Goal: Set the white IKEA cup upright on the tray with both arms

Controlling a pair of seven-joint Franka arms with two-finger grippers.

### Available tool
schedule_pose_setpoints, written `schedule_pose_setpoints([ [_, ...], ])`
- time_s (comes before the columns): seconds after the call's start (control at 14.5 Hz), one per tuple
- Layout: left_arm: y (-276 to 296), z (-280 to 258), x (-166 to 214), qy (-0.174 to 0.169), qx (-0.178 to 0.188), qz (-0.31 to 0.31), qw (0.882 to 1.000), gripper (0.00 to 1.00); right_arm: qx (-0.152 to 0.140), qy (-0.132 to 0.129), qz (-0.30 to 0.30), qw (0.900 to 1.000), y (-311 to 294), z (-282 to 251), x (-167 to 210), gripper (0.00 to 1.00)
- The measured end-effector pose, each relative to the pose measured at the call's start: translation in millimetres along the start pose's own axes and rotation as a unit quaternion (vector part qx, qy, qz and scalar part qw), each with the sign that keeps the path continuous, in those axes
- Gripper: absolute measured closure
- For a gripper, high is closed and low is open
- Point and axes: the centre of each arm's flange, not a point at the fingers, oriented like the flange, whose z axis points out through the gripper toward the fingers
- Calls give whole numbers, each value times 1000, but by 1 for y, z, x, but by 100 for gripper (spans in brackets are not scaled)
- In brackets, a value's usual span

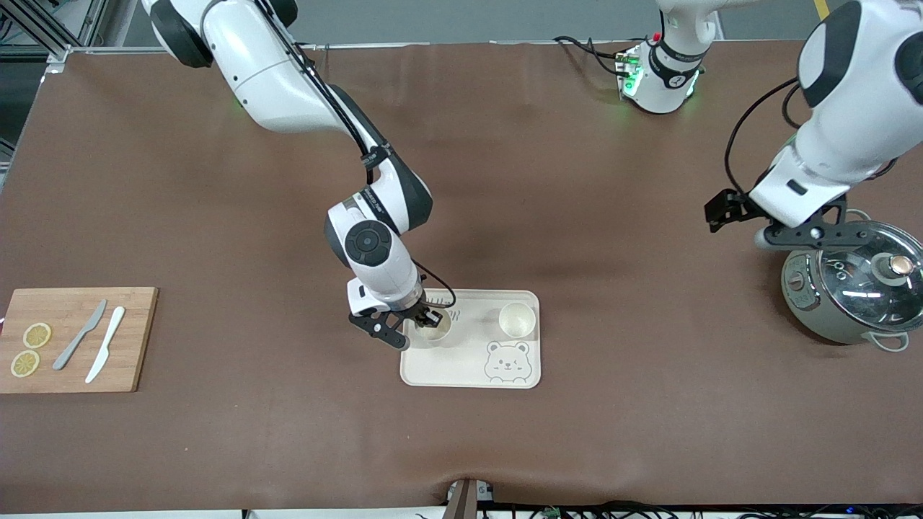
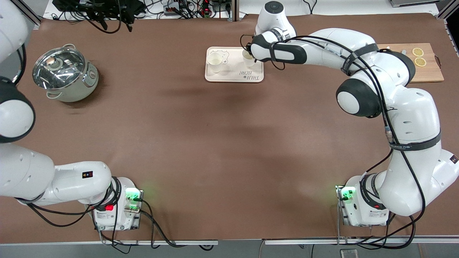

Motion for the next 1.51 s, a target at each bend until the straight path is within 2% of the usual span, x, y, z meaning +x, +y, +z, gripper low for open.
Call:
schedule_pose_setpoints([
  [0.34, -2, -19, -26, 13, 5, 10, 1000, 0, 9, 5, -3, 1000, -2, 19, -6, 95],
  [0.55, -23, -40, -27, 33, -17, -5, 999, 0, 10, 6, -3, 1000, -2, 18, -6, 95],
  [0.69, -29, -61, -24, 35, -23, -5, 999, 0, 8, 8, -1, 1000, 0, 19, -3, 81],
  [1.03, -41, -73, -10, 26, -36, -6, 999, 0, 5, 11, 1, 1000, 1, 14, 5, 30],
  [1.24, -39, -71, -5, 25, -37, -1, 999, 0, -17, -2, -11, 1000, -1, -6, 7, 1],
  [1.38, -35, -71, -3, 25, -38, 2, 999, 0, -21, -5, -32, 999, -5, -42, 11, 0],
  [1.51, -35, -72, -1, 26, -38, 3, 999, 0, -39, -21, -45, 998, -2, -98, 14, 0],
])
